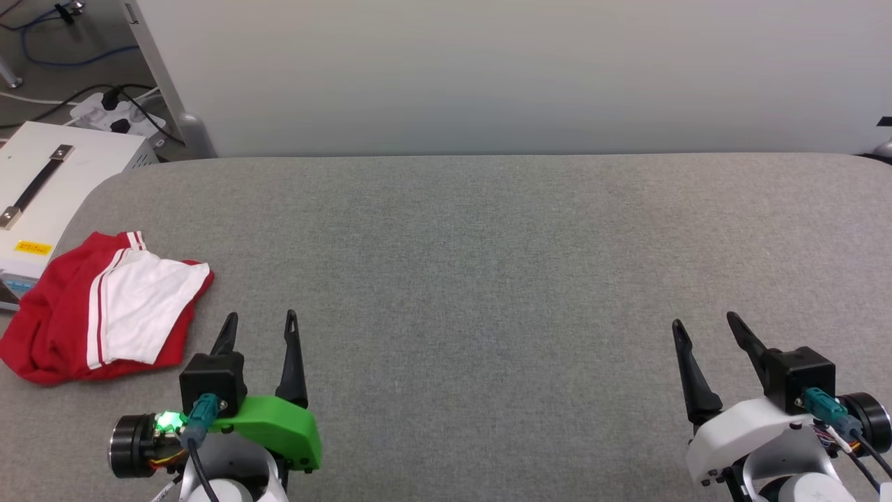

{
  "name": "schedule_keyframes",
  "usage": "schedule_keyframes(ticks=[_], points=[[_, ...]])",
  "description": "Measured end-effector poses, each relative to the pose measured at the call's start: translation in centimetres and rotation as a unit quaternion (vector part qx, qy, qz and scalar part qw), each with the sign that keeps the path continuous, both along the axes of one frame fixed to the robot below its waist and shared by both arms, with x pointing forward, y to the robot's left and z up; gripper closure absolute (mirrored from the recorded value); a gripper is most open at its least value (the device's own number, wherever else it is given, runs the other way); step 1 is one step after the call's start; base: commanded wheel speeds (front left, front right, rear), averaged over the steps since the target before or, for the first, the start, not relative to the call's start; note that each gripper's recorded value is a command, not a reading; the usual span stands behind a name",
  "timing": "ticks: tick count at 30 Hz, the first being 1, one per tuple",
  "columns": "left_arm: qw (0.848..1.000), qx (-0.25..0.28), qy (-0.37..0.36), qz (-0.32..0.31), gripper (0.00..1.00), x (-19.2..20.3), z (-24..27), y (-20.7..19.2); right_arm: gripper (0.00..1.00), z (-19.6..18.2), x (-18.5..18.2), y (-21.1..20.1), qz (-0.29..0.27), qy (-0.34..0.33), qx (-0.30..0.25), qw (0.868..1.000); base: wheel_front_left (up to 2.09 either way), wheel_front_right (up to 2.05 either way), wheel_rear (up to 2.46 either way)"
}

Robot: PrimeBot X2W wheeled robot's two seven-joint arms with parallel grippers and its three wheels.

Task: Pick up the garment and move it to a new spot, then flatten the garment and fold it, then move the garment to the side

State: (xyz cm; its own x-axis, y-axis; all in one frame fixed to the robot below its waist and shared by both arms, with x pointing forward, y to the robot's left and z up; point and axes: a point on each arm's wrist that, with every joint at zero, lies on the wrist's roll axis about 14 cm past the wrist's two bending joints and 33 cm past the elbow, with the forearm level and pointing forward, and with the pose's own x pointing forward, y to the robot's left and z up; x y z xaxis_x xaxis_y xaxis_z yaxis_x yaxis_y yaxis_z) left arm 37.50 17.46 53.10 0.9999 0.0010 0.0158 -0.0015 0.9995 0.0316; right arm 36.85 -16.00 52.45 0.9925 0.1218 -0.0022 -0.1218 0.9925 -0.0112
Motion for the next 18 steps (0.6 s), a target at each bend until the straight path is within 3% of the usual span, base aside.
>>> schedule_keyframes(ticks=[18], points=[[1.0,-0.005,-0.019,-0.005,0.0,0.05,0.53,-0.41,0.0,0.8,0.01,-0.32,-0.005,-0.021,0.022,1.0,0.0,0.0,0.0]])
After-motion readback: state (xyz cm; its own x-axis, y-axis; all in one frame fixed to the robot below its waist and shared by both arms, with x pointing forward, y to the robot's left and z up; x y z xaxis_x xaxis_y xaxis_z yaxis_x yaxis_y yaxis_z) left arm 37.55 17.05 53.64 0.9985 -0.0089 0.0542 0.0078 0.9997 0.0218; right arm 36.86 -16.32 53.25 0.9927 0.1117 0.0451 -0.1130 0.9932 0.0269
